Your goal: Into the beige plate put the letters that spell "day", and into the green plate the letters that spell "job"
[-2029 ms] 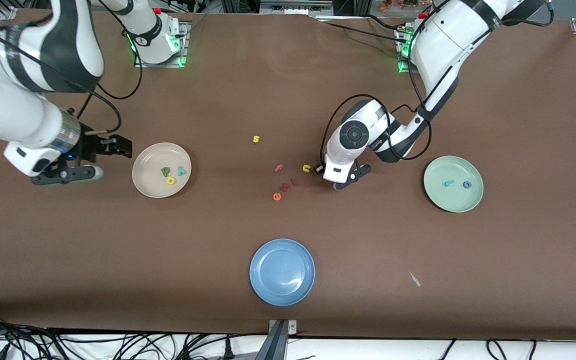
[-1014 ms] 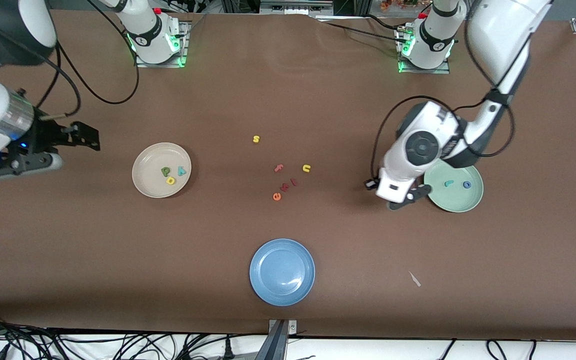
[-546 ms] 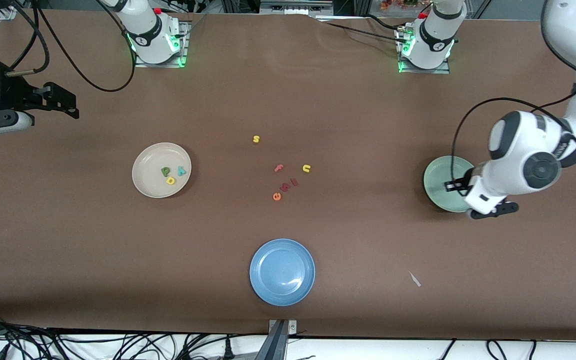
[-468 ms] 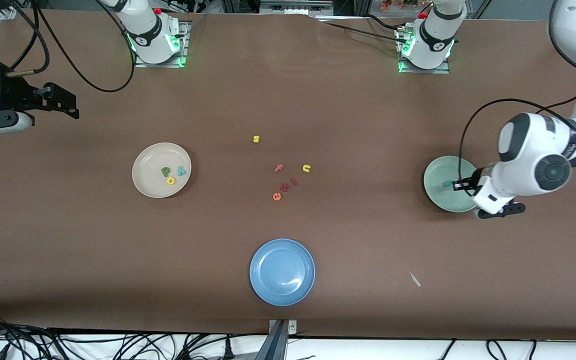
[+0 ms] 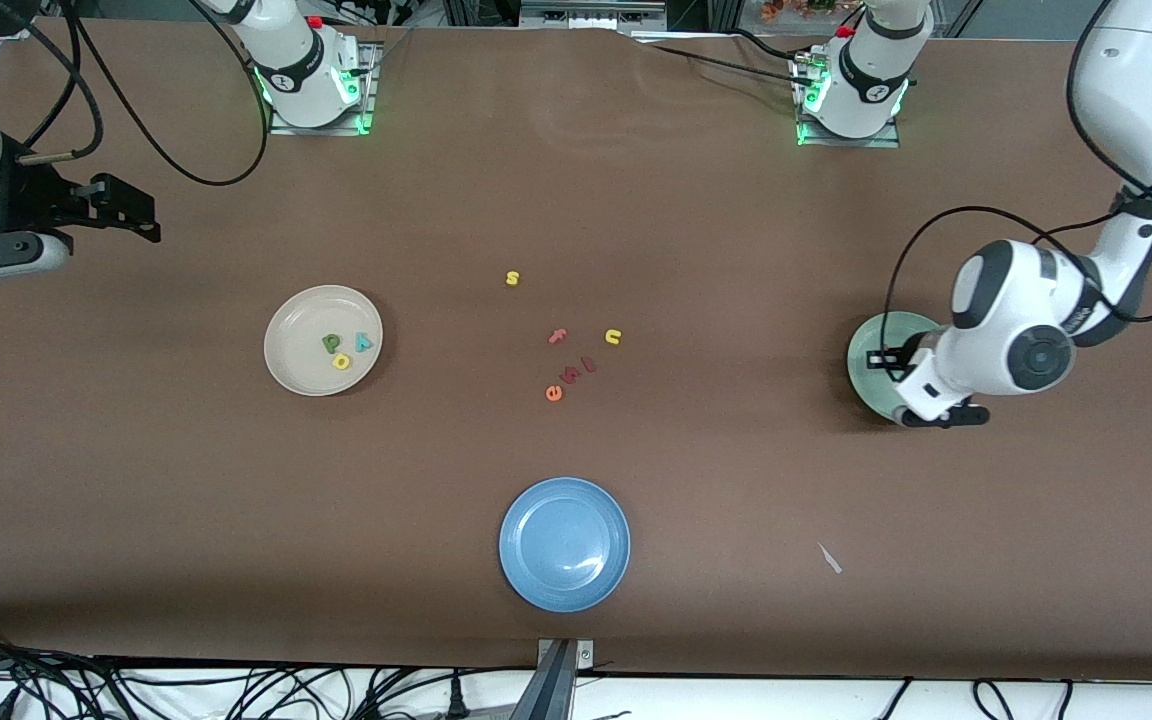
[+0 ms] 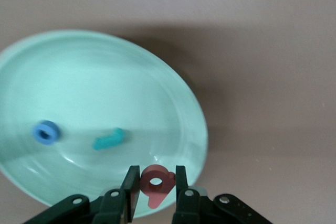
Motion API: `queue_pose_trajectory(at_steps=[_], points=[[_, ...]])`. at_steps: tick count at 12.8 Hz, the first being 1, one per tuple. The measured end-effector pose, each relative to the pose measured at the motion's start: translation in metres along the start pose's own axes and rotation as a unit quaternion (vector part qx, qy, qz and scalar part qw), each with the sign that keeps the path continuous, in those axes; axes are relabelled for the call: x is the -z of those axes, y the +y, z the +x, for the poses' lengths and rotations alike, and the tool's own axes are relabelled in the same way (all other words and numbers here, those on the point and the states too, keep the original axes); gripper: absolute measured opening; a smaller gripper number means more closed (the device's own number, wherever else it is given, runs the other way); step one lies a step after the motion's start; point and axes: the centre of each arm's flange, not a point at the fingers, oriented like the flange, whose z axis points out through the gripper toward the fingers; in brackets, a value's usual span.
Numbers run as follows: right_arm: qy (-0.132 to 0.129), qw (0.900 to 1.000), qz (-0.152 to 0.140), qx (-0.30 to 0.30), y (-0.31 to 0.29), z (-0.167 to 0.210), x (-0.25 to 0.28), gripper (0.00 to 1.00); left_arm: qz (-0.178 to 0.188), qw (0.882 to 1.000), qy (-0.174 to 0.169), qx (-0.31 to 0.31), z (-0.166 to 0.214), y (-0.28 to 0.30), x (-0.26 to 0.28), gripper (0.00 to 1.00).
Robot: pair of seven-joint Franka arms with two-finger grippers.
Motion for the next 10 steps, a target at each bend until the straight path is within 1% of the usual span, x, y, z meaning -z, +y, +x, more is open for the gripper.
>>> queue_pose_trajectory(at_steps=[1, 2, 3, 6, 7, 9, 10], points=[[0.004, 1.000, 0.000, -0.002, 0.003, -0.001, 0.004, 1.00, 0.000, 1.000, -0.004, -0.001, -0.001, 0.002, -0.004, 0.35], [0.008, 1.000, -0.001, -0.003, 0.004, -0.001, 0.008, 1.00, 0.000, 1.000, -0.003, 0.000, -0.001, 0.001, -0.005, 0.46], [0.011, 1.000, -0.001, -0.003, 0.003, -0.002, 0.011, 1.00, -0.001, 1.000, -0.001, 0.001, 0.000, 0.000, -0.003, 0.59], [0.012, 1.000, -0.003, -0.003, 0.004, -0.003, 0.013, 1.00, -0.004, 1.000, 0.017, 0.002, 0.009, -0.006, 0.014, 0.94], [0.012, 1.000, -0.003, -0.003, 0.004, -0.003, 0.013, 1.00, -0.006, 1.000, 0.030, 0.004, 0.014, -0.008, 0.026, 1.00], [0.012, 1.000, -0.003, -0.009, 0.010, -0.004, 0.013, 1.00, -0.006, 0.999, 0.053, -0.002, 0.024, -0.010, 0.066, 1.00], [0.013, 1.000, -0.003, -0.011, 0.013, -0.004, 0.013, 1.00, -0.003, 0.998, 0.059, -0.007, 0.026, -0.003, 0.095, 1.00]])
